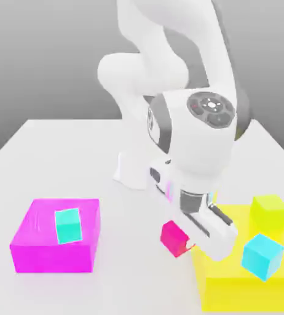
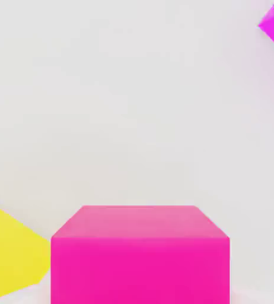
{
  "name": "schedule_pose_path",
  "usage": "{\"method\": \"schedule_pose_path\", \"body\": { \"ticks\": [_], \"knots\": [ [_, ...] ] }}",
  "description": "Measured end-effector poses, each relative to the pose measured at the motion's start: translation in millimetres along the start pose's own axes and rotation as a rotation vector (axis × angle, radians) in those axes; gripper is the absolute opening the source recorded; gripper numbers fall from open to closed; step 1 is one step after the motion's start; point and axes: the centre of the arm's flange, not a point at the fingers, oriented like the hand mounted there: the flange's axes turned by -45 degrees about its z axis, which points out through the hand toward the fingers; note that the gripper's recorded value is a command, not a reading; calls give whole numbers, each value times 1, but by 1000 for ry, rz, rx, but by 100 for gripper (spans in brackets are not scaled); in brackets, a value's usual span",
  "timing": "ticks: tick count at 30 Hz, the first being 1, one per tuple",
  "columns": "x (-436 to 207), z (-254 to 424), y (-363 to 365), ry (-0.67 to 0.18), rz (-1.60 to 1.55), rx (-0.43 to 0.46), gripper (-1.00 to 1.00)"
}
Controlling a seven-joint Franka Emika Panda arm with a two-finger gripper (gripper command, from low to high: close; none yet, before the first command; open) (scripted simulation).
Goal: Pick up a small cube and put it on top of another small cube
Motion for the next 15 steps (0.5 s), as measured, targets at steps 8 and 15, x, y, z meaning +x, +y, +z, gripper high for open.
{"method": "schedule_pose_path", "body": {
  "ticks": [8, 15],
  "knots": [
    [-80, -44, -11, 41, 288, 62, -100],
    [-147, -85, -5, 10, 558, 196, -100]
  ]
}}
